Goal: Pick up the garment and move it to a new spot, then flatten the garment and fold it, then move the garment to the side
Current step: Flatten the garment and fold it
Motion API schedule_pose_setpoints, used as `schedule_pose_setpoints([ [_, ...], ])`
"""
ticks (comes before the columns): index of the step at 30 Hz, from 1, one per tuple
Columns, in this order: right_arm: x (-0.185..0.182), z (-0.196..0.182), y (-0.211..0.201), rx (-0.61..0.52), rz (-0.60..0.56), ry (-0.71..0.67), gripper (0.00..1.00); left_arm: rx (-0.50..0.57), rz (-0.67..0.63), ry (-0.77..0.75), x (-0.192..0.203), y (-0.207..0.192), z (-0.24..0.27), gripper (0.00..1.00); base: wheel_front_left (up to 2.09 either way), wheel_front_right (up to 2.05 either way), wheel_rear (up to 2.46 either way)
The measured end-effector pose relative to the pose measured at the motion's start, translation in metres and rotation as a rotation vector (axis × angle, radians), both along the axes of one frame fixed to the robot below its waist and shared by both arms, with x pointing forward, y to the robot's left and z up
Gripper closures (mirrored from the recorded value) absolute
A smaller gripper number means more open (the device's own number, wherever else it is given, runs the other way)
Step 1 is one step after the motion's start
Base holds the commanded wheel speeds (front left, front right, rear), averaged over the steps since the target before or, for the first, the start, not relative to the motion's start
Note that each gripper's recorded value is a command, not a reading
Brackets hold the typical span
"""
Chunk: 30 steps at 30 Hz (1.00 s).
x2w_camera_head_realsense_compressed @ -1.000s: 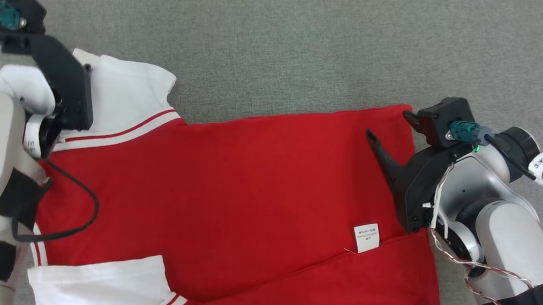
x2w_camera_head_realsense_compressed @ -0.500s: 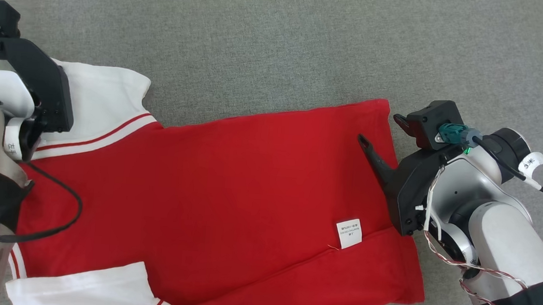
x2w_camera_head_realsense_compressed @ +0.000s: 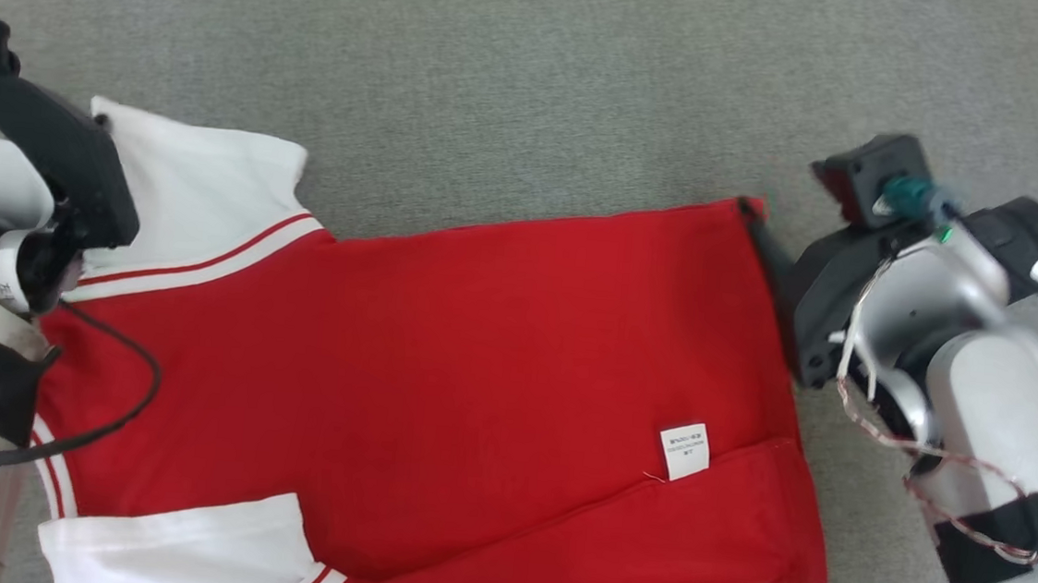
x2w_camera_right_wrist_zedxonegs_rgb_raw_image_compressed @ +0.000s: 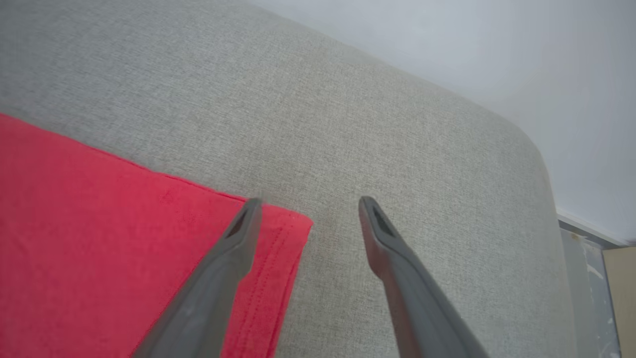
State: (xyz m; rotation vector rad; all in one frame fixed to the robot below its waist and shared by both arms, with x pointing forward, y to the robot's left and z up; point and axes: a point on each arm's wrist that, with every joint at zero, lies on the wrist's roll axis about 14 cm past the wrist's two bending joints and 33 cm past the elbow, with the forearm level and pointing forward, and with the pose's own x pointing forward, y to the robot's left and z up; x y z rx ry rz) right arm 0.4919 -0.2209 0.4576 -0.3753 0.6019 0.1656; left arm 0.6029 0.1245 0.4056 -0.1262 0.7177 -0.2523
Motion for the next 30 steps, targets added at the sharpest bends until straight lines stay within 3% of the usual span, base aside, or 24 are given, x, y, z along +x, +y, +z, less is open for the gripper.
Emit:
schedule_pose_setpoints([
  [7, 0.001, -0.031, -0.002, -0.025, -0.047, 0.15, 0.0, -0.006, -0.014, -0.032, -0.002, 0.008, 0.007, 1.0, 0.0, 0.0, 0.0],
  [22, 0.004, -0.056, -0.011, -0.031, -0.092, 0.258, 0.0, -0.017, -0.026, -0.044, -0.002, 0.009, 0.007, 1.0, 0.0, 0.0, 0.0],
  [23, 0.003, -0.058, -0.01, -0.027, -0.09, 0.266, 0.12, -0.017, -0.026, -0.044, -0.002, 0.009, 0.007, 1.0, 0.0, 0.0, 0.0],
  [24, 0.003, -0.06, -0.009, -0.02, -0.089, 0.272, 0.47, -0.018, -0.025, -0.047, -0.002, 0.01, 0.007, 1.0, 0.0, 0.0, 0.0],
  [25, 0.003, -0.061, -0.008, -0.013, -0.088, 0.276, 0.89, -0.021, -0.025, -0.051, -0.002, 0.01, 0.008, 1.0, 0.0, 0.0, 0.0],
  [26, 0.004, -0.062, -0.008, -0.009, -0.088, 0.281, 1.0, -0.025, -0.024, -0.055, -0.002, 0.009, 0.009, 1.0, 0.0, 0.0, 0.0],
  [30, 0.008, -0.062, -0.004, 0.003, -0.078, 0.267, 1.0, -0.053, -0.006, -0.119, 0.002, 0.011, 0.023, 1.0, 0.0, 0.0, 0.0],
])
